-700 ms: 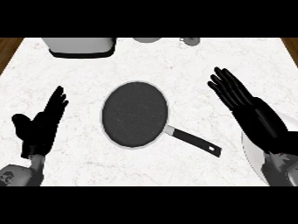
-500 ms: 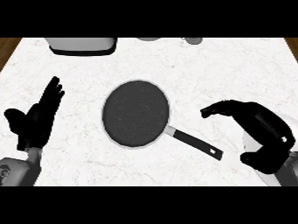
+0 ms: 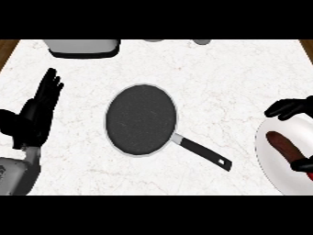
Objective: Pick the sweet potato from the plate and place it in the pan
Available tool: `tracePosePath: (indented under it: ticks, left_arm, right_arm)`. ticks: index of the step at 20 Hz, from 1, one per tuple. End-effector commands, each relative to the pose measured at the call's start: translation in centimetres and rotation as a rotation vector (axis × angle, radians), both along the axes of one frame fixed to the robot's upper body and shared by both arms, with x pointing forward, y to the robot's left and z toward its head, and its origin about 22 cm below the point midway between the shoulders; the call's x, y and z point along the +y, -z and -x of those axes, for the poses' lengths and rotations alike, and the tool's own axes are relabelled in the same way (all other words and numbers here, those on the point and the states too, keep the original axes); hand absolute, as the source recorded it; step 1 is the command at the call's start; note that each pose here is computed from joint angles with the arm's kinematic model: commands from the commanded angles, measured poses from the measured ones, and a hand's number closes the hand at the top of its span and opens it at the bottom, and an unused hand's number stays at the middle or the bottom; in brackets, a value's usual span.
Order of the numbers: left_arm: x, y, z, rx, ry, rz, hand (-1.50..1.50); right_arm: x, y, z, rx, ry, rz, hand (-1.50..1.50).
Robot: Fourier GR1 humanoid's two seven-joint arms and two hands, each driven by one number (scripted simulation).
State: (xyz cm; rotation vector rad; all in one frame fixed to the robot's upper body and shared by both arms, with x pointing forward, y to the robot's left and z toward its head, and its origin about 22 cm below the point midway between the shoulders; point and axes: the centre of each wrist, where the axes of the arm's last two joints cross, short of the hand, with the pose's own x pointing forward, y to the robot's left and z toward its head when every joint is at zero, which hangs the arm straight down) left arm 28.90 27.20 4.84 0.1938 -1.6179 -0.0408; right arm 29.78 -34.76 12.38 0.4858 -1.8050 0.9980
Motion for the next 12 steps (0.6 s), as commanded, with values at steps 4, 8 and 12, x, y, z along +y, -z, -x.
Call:
tracePosePath:
  ticks: [4,8,12]
  left_arm:
    - [-0.1,-0.9,-0.3,-0.011,0.019,0.007,0.00]
    - [-0.7,-0.5,-0.6,-0.012,0.038,-0.012,0.00]
    - [-0.1,-0.8,-1.3,-0.014,0.026,0.002,0.00]
  right_arm:
    - [-6.7,-6.8,-0.1,-0.231,-0.072,0.108,-1.50]
    - [-6.8,-10.3,0.3,-0.325,-0.116,0.329,-1.50]
    - [-8.6,-11.9,0.9,-0.368,-0.127,0.477,-1.50]
